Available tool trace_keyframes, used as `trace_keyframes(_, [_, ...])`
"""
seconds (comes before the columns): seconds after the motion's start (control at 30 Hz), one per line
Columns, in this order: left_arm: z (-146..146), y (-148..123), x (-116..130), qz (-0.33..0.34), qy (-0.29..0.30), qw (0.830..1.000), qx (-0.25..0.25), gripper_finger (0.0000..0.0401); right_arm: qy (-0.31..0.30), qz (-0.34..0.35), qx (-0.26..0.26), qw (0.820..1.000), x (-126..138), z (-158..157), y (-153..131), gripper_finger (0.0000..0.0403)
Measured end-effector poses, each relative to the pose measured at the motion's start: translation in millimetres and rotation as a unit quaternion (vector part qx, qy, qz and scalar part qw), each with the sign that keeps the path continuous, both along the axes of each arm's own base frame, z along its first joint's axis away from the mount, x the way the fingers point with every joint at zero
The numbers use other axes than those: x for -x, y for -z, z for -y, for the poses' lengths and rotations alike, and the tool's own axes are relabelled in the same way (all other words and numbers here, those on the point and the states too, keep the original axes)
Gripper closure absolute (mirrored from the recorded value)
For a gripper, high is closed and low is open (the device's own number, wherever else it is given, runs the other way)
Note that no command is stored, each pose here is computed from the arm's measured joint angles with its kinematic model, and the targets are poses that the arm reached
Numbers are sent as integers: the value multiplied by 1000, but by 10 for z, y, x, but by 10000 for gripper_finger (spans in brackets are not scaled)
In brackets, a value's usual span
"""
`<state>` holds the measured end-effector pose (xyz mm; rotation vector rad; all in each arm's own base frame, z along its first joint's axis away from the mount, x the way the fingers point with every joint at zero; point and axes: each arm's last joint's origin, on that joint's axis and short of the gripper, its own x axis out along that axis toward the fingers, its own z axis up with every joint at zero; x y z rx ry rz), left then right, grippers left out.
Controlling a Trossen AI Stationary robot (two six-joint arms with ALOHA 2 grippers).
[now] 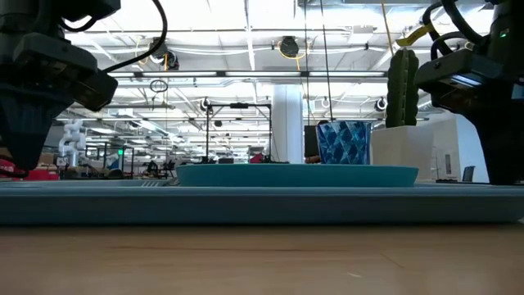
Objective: Pick and place plate/cup/fork/spoon on tray
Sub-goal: Adjust the blue tray
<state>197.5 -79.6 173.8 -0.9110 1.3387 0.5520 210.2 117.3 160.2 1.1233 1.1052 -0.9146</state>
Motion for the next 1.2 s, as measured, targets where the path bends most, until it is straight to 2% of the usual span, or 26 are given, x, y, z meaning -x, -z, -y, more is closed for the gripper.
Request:
trace_keyframes(0.2, [-4, 1, 2, 0, 2, 1000, -5, 394, 0, 0, 0, 1000, -1, 0, 0, 403])
trace_keyframes(0.53, [-41, 57, 55, -15, 7, 999, -42, 395, 0, 1, -1, 1000, -1, -1, 0, 403])
trace_keyframes(0.83, [-42, 300, 138, -12, -10, 1000, 6, 389, 0, 2, -3, 1000, -5, -4, -1, 403])
trace_keyframes(1.2, [-88, 301, 112, -1, -19, 1000, -9, 395, -1, 3, -4, 1000, -6, -6, -1, 403])
